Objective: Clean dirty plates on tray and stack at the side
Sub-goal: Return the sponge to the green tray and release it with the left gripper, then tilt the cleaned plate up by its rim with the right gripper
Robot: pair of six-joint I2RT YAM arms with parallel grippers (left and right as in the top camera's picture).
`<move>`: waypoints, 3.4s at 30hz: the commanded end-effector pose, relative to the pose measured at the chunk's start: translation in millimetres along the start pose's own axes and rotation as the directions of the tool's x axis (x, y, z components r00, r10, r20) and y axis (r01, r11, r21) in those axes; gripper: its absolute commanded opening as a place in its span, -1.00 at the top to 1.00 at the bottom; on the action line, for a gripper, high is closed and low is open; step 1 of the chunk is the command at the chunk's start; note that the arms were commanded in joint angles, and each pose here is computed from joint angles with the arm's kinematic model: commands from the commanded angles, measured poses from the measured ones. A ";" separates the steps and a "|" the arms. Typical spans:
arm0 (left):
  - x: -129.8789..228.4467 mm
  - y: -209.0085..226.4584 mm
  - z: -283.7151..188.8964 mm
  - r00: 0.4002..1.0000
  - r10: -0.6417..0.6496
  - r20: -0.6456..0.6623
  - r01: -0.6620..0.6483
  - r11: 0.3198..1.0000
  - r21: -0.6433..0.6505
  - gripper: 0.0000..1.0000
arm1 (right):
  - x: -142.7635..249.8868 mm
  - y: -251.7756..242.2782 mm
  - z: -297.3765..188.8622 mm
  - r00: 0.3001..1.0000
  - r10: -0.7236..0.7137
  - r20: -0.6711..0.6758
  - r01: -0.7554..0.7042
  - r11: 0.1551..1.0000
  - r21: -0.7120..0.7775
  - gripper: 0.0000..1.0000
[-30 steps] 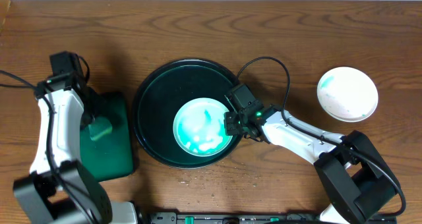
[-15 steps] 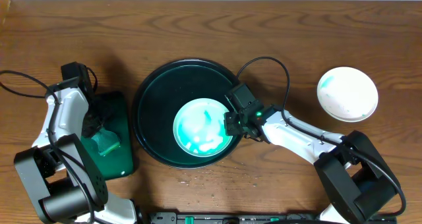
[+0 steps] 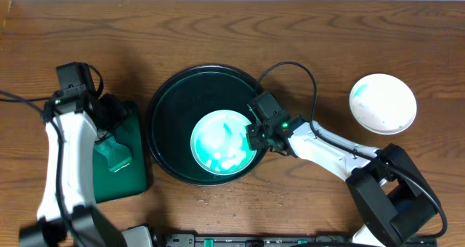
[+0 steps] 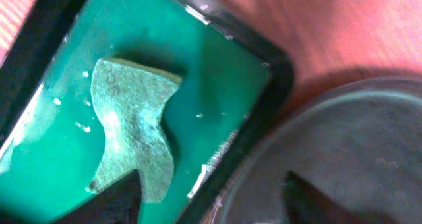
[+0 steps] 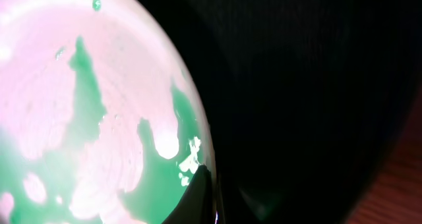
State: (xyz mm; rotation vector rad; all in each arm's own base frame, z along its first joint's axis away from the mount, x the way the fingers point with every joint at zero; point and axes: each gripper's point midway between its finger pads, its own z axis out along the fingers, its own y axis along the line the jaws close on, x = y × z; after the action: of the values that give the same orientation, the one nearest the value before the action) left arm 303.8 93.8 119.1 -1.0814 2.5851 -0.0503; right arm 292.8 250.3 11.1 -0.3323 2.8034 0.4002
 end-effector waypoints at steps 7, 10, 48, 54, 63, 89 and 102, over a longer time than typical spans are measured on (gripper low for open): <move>3.3 -29.3 -39.4 0.993 0.075 0.086 -0.082 0.993 0.090 -0.50 | -62.7 3.9 -44.8 0.945 -0.305 0.115 0.273 0.934 0.233 0.97; 5.4 -29.3 -38.0 0.994 0.079 0.077 -0.086 0.993 0.086 -0.52 | -74.5 4.5 -56.2 0.919 -0.372 0.128 0.319 0.895 0.311 0.98; 14.2 -23.2 -34.3 0.994 0.101 0.034 -0.103 0.993 0.059 -0.63 | -23.0 12.7 31.6 0.983 0.046 -0.177 -0.054 0.998 -0.038 0.71; 14.4 -23.1 -34.3 0.994 0.101 0.033 -0.103 0.993 0.059 -0.65 | -29.9 15.5 32.5 0.988 0.029 -0.149 -0.037 0.998 -0.053 0.97; 15.4 -22.4 -34.0 0.994 0.101 0.029 -0.103 0.993 0.056 -0.69 | -67.9 -5.2 0.8 0.998 -0.055 0.030 0.052 0.992 0.112 0.97; 15.3 -22.6 -33.8 0.994 0.101 0.029 -0.103 0.993 0.056 -0.71 | -145.7 29.6 -152.2 0.625 -0.773 0.112 0.405 0.443 0.800 0.98; 15.3 -22.6 -33.8 0.994 0.101 0.029 -0.103 0.993 0.056 -0.71 | -143.6 76.0 -166.7 0.350 -0.923 -0.161 0.555 0.065 0.829 0.98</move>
State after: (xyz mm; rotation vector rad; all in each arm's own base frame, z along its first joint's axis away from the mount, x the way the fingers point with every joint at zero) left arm 293.1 62.5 143.8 -0.9477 2.6025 -0.0929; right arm 367.7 300.0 212.4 -1.1587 1.7006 -0.8096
